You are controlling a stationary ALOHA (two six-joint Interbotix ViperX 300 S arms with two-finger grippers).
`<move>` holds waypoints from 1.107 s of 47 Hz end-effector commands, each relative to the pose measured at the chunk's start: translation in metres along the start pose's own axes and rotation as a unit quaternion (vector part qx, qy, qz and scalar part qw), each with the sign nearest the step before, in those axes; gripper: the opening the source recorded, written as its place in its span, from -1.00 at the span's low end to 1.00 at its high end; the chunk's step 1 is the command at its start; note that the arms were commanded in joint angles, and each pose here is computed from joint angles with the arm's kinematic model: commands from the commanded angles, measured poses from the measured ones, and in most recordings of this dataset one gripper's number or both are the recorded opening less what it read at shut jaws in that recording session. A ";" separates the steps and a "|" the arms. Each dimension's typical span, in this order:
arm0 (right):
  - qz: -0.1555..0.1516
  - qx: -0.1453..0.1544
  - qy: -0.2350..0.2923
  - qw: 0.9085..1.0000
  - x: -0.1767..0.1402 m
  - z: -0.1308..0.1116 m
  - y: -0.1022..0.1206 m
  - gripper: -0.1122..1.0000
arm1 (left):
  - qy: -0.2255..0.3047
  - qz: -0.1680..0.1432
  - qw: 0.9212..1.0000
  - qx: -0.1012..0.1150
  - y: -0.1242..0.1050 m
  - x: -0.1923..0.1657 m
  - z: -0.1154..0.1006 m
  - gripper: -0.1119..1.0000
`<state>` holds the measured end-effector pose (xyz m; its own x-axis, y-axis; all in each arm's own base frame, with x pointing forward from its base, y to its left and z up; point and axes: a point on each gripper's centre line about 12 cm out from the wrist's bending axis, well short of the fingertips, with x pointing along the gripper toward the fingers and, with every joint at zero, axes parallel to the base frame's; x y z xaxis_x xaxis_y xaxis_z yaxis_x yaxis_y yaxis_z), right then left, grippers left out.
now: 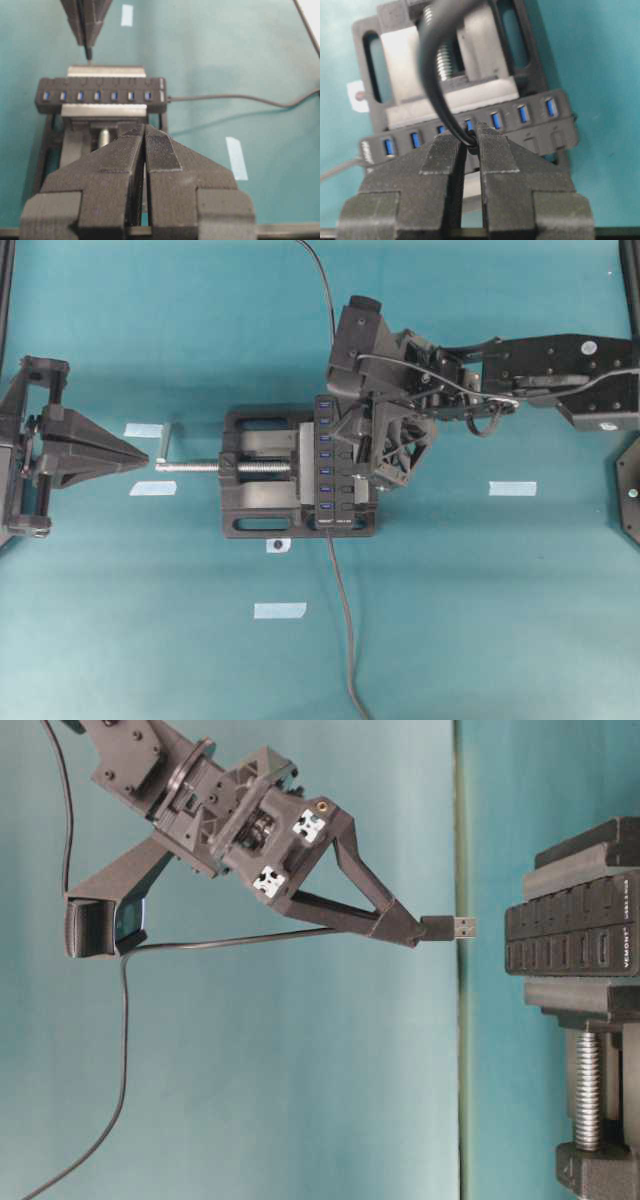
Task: Insert the USB into the front port of the fixed hub.
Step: 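Push the held USB plug toward the hub's front end port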
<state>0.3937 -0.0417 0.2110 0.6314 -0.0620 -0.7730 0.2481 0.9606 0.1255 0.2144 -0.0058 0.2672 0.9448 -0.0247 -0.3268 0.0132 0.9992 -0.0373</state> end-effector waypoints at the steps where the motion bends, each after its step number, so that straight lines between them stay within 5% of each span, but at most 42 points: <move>1: 0.011 0.005 -0.026 1.000 -0.014 0.011 0.010 -0.73 | -0.011 -0.001 1.000 0.000 -0.001 0.000 0.009 -0.79; 36: 0.038 0.004 -0.014 0.999 -0.007 0.001 0.042 -0.73 | -0.009 -0.001 1.000 0.000 -0.001 0.001 0.008 -0.79; 52: 0.050 0.014 -0.020 0.998 0.005 -0.005 0.054 -0.73 | -0.010 -0.001 1.000 -0.020 -0.001 0.001 0.008 -0.79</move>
<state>0.4025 0.0063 0.2029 0.6484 0.0155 -0.7612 0.2117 0.9567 0.1998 0.2150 -0.0058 0.2672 0.9443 -0.0247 -0.3282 0.0010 0.9974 -0.0720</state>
